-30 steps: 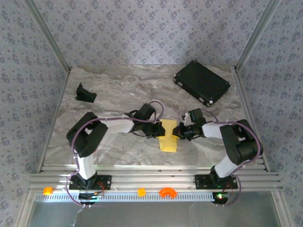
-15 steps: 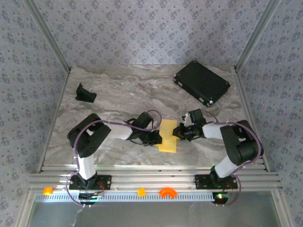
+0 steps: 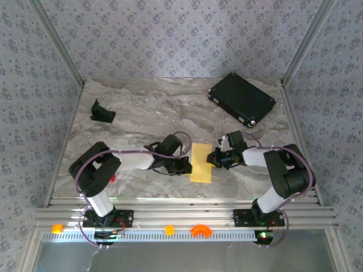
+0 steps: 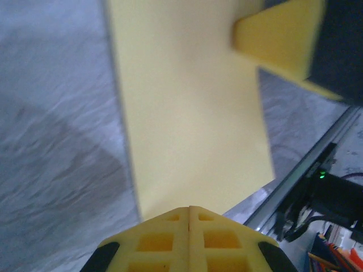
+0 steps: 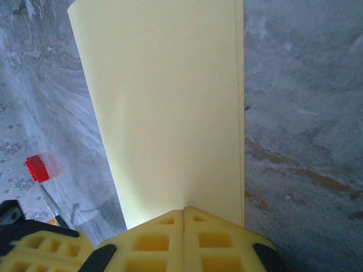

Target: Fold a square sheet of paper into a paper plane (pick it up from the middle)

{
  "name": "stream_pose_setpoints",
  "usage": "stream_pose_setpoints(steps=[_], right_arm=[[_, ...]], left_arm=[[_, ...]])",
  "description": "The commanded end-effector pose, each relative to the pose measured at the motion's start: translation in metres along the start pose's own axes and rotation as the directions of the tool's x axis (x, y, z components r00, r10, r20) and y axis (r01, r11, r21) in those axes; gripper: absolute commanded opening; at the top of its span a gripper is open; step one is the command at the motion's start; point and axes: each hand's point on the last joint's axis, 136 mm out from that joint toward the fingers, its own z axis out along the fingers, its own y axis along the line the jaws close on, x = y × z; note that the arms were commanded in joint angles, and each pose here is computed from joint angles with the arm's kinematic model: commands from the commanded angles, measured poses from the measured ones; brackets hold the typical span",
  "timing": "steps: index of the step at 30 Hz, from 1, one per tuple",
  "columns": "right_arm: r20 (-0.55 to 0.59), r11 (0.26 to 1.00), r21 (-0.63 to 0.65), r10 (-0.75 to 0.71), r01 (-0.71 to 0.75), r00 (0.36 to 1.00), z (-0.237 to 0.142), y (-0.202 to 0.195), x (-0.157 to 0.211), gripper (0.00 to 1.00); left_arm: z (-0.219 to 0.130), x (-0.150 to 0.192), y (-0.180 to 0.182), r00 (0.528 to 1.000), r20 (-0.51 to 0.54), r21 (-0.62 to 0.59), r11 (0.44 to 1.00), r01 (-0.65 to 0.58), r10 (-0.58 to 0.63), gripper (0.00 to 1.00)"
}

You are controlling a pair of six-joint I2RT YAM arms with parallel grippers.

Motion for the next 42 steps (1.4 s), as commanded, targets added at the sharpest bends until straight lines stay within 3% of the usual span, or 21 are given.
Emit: stream_pose_setpoints(steps=[1,13,22,32,38,42], right_arm=[[-0.021,0.982,0.16,0.107,-0.102,0.994,0.001,-0.044,0.02,0.0],[-0.023,0.981,0.162,0.11,-0.105,0.994,0.0,-0.045,0.019,0.0],[-0.024,0.981,0.16,0.111,-0.106,0.994,0.002,-0.045,0.019,0.0],[-0.026,0.983,0.151,0.107,-0.102,0.994,0.001,-0.043,0.019,0.0],[-0.022,0.982,0.155,0.109,-0.105,0.994,-0.001,-0.044,0.019,0.0],[-0.021,0.982,0.158,0.111,-0.106,0.994,-0.001,-0.044,0.019,0.0]], left_arm=[[0.011,-0.005,-0.026,1.0,-0.021,0.067,0.997,-0.021,0.023,0.03],[0.029,0.037,0.039,0.992,-0.11,-0.08,0.996,0.046,-0.055,0.02],[0.012,0.069,0.061,0.988,-0.154,-0.22,0.973,-0.063,0.029,0.02],[-0.012,0.028,-0.012,0.993,-0.018,-0.062,0.991,-0.119,0.118,0.03],[-0.009,-0.012,-0.024,0.998,0.044,0.047,0.998,-0.053,0.051,0.05],[0.003,-0.036,-0.028,0.998,0.052,0.054,0.997,-0.048,0.045,0.05]])
